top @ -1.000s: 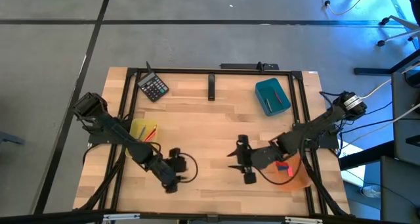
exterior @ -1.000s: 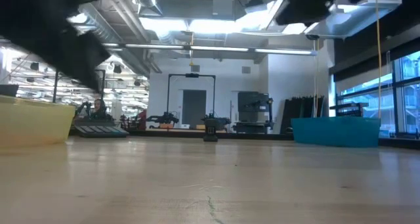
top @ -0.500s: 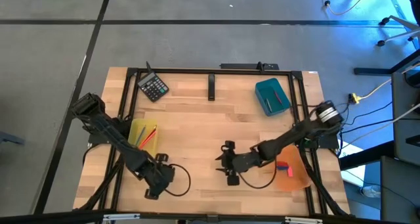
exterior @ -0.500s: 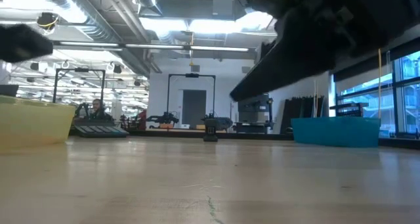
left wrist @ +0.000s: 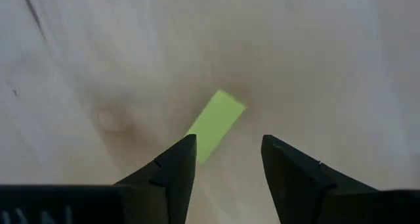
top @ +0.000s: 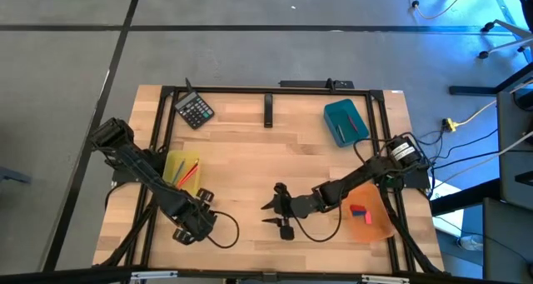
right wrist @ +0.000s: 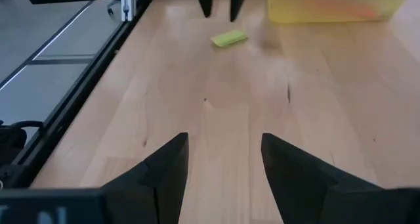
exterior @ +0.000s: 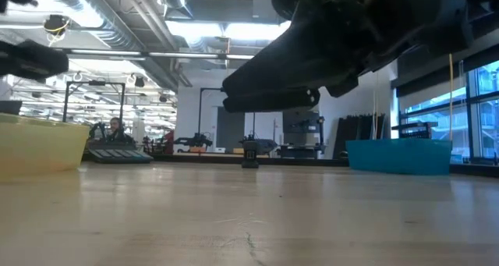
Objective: Sort crayons/erasers/pens/pencils in bins
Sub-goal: Put the yellow eraser into the orange bin
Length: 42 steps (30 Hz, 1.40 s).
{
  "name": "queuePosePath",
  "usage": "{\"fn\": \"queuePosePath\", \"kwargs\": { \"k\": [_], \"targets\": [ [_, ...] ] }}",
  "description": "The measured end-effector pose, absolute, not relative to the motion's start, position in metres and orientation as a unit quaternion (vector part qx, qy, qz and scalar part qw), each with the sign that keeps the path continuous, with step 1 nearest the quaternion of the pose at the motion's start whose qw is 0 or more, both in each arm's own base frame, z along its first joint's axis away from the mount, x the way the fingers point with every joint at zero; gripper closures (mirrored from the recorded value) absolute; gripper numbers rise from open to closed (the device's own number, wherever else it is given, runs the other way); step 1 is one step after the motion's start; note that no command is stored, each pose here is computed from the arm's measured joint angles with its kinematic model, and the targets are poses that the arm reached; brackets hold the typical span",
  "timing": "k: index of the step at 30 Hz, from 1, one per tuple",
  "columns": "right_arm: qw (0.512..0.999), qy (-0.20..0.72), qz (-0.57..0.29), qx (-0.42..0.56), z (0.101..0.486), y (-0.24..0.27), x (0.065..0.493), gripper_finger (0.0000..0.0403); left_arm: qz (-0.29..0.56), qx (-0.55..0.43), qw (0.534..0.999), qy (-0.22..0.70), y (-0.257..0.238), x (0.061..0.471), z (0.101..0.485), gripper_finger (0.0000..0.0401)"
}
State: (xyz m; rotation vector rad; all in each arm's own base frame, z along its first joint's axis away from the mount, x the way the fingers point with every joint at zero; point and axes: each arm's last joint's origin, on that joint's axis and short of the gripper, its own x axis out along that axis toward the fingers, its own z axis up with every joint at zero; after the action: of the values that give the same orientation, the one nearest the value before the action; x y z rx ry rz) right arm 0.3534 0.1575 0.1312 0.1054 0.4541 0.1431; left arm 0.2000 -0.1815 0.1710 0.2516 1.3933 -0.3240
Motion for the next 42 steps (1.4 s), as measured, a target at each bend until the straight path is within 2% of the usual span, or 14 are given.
{"fn": "queuePosePath", "kwargs": {
  "k": [5,10,14,22,31,35,42],
  "targets": [
    [0.971,0.222,0.074,0.052,0.132,0.160,0.353,0.0209,-0.142,0.138,0.747,0.635,-0.174,0.196,0.157,0.0234],
    [0.970,0.223,0.081,0.050,0.132,0.164,0.351,0.0209,-0.146,0.118,0.771,0.609,-0.170,0.200,0.145,0.0234],
    [0.970,0.223,0.083,0.051,0.132,0.165,0.350,0.0209,-0.157,0.108,0.764,0.616,-0.166,0.194,0.136,0.0236],
    [0.969,0.224,0.090,0.054,0.132,0.165,0.350,0.0209,-0.127,0.077,0.766,0.626,-0.162,0.189,0.129,0.0290],
    [0.971,0.212,0.091,0.060,0.134,0.166,0.351,0.0209,-0.097,0.067,0.781,0.613,-0.167,0.196,0.138,0.0354],
    [0.972,0.205,0.094,0.062,0.135,0.168,0.351,0.0209,-0.083,0.076,0.803,0.585,-0.170,0.208,0.147,0.0355],
    [0.971,0.172,0.089,0.139,0.143,0.169,0.353,0.0209,-0.041,0.082,0.845,0.527,-0.167,0.234,0.171,0.0348]
  ]
}}
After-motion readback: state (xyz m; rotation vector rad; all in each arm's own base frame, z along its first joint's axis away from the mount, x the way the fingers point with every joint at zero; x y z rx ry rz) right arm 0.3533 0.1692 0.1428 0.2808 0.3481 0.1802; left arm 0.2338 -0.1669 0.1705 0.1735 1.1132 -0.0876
